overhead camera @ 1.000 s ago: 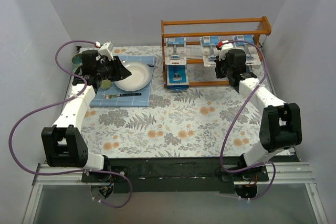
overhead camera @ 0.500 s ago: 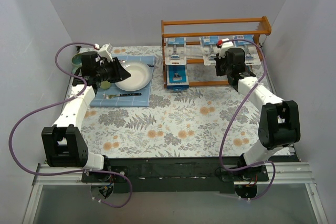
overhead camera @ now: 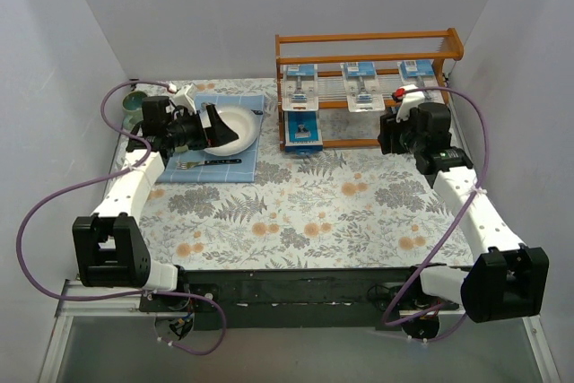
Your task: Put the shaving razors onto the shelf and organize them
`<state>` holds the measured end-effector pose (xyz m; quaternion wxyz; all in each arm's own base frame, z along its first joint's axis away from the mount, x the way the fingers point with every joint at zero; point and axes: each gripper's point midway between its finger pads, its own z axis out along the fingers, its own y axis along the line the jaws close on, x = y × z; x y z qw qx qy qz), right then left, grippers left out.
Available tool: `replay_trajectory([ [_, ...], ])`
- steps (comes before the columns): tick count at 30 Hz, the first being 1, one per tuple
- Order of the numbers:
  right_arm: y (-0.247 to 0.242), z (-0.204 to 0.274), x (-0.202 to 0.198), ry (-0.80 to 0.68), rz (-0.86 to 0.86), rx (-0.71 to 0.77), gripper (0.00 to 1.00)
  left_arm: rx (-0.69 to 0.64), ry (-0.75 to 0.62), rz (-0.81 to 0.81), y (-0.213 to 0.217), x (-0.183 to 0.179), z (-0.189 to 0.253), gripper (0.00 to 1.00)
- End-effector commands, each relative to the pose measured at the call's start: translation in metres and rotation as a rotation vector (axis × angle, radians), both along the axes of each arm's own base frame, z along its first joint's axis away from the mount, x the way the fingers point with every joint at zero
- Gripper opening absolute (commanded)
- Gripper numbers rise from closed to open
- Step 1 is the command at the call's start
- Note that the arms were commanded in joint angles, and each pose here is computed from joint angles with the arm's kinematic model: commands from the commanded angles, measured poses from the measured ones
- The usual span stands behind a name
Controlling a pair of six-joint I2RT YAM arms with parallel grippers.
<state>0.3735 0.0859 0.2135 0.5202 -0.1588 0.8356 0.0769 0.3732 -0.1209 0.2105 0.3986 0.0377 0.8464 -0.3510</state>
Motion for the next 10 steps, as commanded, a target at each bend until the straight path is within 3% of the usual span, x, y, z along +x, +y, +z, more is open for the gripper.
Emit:
replay_trajectory([
  [1, -0.021, -0.04, -0.04, 0.199, -0.109, -0.009, 0.68, -0.029, -0.01, -0.031, -0.004, -0.006, -0.002, 0.98],
  [3, -0.035, -0.046, -0.051, 0.229, -0.165, -0.05, 0.71, -0.014, 0.016, -0.008, 0.0, -0.007, -0.014, 0.98],
  [6, -0.047, -0.046, -0.066, 0.258, -0.21, -0.094, 0.94, 0.011, 0.032, 0.027, 0.005, -0.001, -0.025, 0.98],
  [10, -0.044, -0.029, -0.069, 0.201, -0.159, -0.101, 0.98, 0.019, 0.033, 0.044, 0.008, 0.005, -0.032, 0.98],
])
